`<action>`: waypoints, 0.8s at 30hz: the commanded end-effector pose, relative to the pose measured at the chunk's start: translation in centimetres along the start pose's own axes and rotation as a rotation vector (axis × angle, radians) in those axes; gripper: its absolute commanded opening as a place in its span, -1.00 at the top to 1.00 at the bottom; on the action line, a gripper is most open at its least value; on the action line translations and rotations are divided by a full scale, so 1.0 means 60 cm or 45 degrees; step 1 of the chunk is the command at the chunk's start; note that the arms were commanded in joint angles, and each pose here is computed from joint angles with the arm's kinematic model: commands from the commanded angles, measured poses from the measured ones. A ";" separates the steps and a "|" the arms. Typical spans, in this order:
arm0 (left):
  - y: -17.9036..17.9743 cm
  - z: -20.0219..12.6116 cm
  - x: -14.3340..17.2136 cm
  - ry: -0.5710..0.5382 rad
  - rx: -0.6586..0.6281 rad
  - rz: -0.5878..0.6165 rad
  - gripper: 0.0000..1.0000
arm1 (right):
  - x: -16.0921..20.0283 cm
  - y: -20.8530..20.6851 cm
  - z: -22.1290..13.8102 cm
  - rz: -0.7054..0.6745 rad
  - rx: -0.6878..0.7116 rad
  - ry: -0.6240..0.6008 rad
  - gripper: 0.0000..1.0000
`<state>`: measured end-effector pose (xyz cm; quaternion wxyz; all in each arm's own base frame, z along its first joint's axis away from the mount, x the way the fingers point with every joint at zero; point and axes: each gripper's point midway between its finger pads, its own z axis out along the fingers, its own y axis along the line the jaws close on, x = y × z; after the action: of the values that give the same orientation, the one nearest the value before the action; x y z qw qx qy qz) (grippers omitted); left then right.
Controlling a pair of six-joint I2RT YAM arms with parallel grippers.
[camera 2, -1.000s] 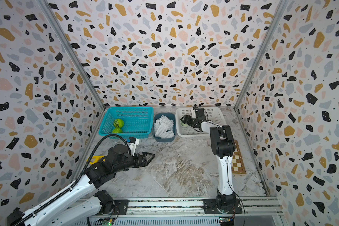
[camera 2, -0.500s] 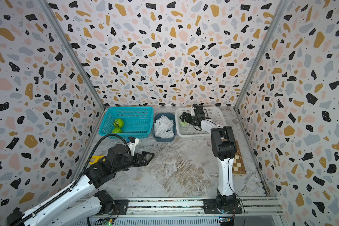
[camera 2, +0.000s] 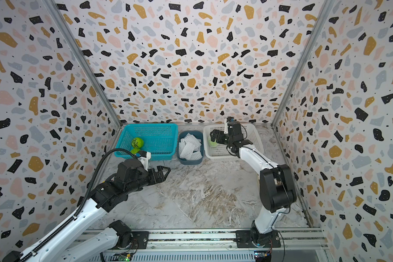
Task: Sleeve custard apples in foam nets
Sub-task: Place the custard apple in the basket, then pick up the custard apple from the basket.
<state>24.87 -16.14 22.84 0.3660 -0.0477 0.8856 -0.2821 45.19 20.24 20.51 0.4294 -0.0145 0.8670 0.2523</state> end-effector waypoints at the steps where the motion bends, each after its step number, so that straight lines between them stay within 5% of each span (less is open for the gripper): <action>1: 0.015 -0.009 -0.034 -0.021 -0.110 0.049 -0.92 | 0.028 0.055 -0.052 -0.098 0.003 -0.039 -1.00; 10: 0.063 0.005 -0.129 -0.047 -0.352 0.058 -0.97 | 0.166 0.122 -0.129 -0.234 -0.192 0.066 -0.96; 24: 0.253 0.099 -0.277 -0.024 -0.735 -0.065 -0.93 | 0.286 0.177 -0.191 -0.404 -0.399 0.164 -0.95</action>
<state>41.09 -3.24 21.89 0.3368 -0.1678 0.9254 -0.0442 24.00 27.62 17.56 0.3938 -0.2213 0.8383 0.3053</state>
